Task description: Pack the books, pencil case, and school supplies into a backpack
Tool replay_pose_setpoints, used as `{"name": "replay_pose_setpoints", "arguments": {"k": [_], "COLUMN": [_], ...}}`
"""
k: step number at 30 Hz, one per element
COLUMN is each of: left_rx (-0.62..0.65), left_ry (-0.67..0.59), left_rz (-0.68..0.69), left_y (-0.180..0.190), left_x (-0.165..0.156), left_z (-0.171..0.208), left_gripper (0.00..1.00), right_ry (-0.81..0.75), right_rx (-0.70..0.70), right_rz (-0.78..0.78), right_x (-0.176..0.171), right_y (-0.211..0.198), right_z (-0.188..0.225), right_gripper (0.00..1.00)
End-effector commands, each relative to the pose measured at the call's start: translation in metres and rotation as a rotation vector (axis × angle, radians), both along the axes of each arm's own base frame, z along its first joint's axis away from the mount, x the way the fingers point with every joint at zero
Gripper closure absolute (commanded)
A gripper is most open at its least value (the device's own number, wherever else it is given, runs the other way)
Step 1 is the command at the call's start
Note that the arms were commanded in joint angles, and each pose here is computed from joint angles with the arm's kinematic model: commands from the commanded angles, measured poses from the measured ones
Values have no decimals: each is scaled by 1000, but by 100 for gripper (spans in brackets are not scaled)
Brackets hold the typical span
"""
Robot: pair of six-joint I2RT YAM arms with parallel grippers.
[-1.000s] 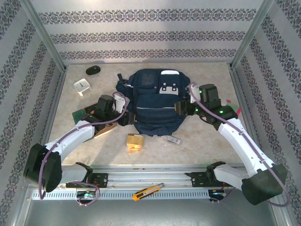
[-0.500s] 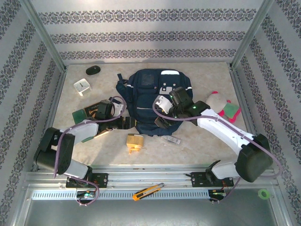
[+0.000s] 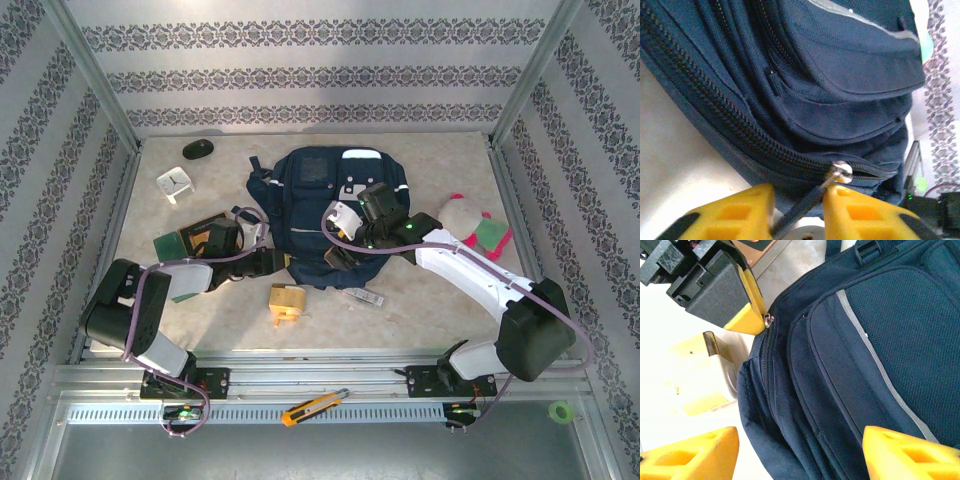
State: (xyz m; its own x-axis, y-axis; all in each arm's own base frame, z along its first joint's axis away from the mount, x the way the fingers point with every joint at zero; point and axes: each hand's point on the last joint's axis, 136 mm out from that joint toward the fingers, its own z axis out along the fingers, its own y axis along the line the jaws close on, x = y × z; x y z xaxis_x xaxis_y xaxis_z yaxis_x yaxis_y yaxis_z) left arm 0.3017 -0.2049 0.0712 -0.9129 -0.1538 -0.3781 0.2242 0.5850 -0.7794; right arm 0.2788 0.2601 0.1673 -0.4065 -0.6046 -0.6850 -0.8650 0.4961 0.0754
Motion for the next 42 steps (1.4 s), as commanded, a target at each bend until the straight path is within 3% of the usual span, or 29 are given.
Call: {"name": "replay_pose_setpoints", "arguments": {"k": [1, 6, 17, 29, 31, 33, 36, 38, 42], "left_rx": [3, 51, 33, 5, 3, 31, 158, 258, 373], "left_ry": [-64, -81, -162, -195, -199, -200, -190, -199, -226], "left_rz": [20, 9, -42, -39, -35, -22, 13, 49, 111], "left_y": [5, 10, 7, 5, 6, 9, 24, 38, 55], "left_x": [4, -1, -12, -10, -10, -8, -5, 0, 16], "left_z": [16, 21, 52, 66, 68, 66, 53, 46, 43], "left_gripper": [84, 100, 100, 100, 100, 100, 100, 99, 98], "right_ry": [-18, -7, 33, 123, 123, 99, 67, 59, 131], "right_rx": [38, 62, 46, 47, 19, -15, 10, 46, 157], "right_rz": [6, 7, 166, 279, 263, 244, 274, 315, 379], "right_x": [1, 3, 0, -7, -3, 2, -1, -9, -22], "right_y": [0, 9, 69, 97, 95, 90, 81, 73, 50], "right_z": [9, 8, -25, -66, -75, -80, -65, -48, -5], "right_gripper": [34, 35, 33, 30, 43, 66, 89, 99, 100]}}
